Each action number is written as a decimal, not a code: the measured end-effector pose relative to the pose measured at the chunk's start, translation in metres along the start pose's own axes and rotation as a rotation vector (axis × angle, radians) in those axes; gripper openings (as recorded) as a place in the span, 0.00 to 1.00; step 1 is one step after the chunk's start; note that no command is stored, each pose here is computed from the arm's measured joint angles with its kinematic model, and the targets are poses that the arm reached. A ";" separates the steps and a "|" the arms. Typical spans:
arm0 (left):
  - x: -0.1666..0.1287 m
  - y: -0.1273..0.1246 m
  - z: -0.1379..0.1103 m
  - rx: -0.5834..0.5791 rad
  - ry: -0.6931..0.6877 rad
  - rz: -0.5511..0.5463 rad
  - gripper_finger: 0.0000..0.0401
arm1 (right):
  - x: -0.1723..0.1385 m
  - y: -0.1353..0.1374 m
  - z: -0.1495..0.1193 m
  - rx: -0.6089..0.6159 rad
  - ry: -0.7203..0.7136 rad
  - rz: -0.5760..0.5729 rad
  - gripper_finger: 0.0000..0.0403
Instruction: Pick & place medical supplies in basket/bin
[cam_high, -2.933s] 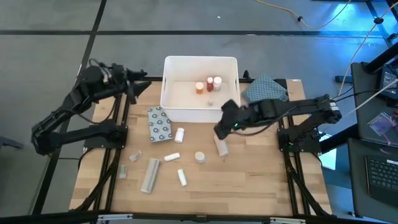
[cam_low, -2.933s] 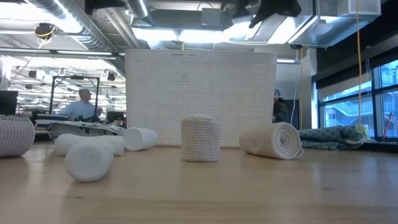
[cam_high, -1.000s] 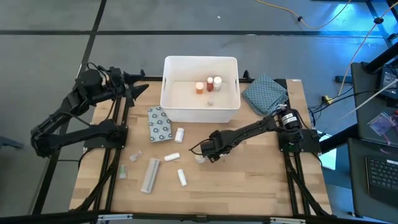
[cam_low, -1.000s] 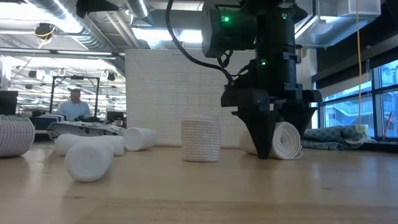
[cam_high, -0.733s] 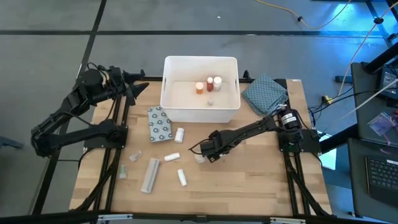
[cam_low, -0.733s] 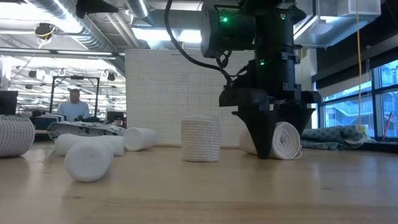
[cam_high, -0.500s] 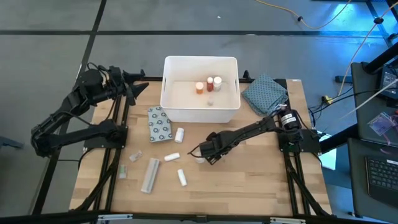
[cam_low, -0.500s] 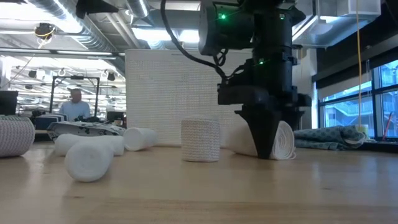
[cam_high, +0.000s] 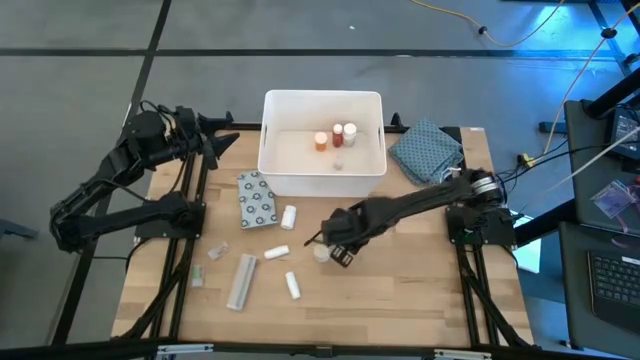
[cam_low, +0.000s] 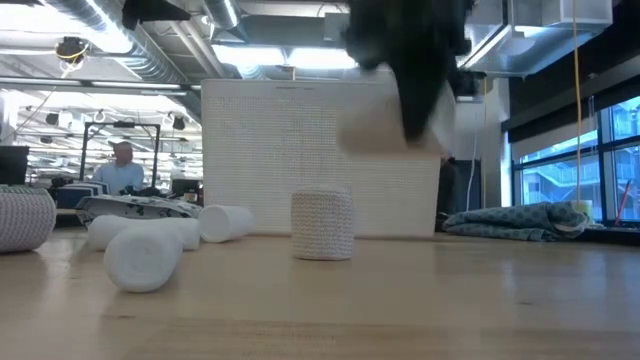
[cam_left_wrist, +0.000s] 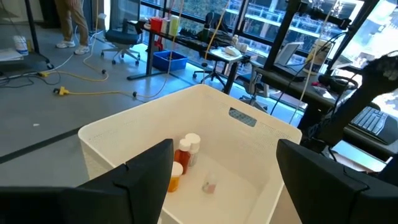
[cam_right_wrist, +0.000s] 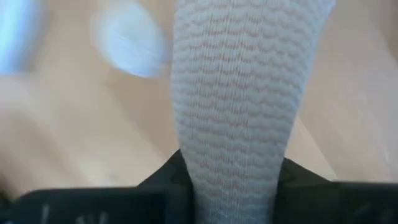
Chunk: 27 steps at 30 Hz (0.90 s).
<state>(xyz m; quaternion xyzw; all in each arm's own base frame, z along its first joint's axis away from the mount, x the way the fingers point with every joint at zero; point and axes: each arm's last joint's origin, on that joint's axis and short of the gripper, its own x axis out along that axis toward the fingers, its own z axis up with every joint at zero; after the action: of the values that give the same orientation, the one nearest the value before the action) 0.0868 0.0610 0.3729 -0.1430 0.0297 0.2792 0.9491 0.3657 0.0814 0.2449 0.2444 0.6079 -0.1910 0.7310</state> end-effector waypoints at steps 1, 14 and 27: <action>0.000 0.000 0.000 0.000 0.000 0.000 0.69 | -0.015 -0.001 0.000 -0.014 -0.026 0.030 0.22; 0.000 0.000 0.000 0.000 0.000 0.001 0.69 | -0.184 -0.067 0.060 -0.138 -0.681 -0.002 0.22; 0.000 0.001 0.000 0.111 -0.003 0.017 0.69 | -0.123 -0.202 0.203 -0.380 -0.769 -0.032 0.22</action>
<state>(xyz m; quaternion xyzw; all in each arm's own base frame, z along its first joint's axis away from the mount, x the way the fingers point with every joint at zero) 0.0866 0.0615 0.3729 -0.0897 0.0449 0.2854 0.9532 0.3875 -0.2038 0.3693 0.0070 0.3190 -0.1644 0.9334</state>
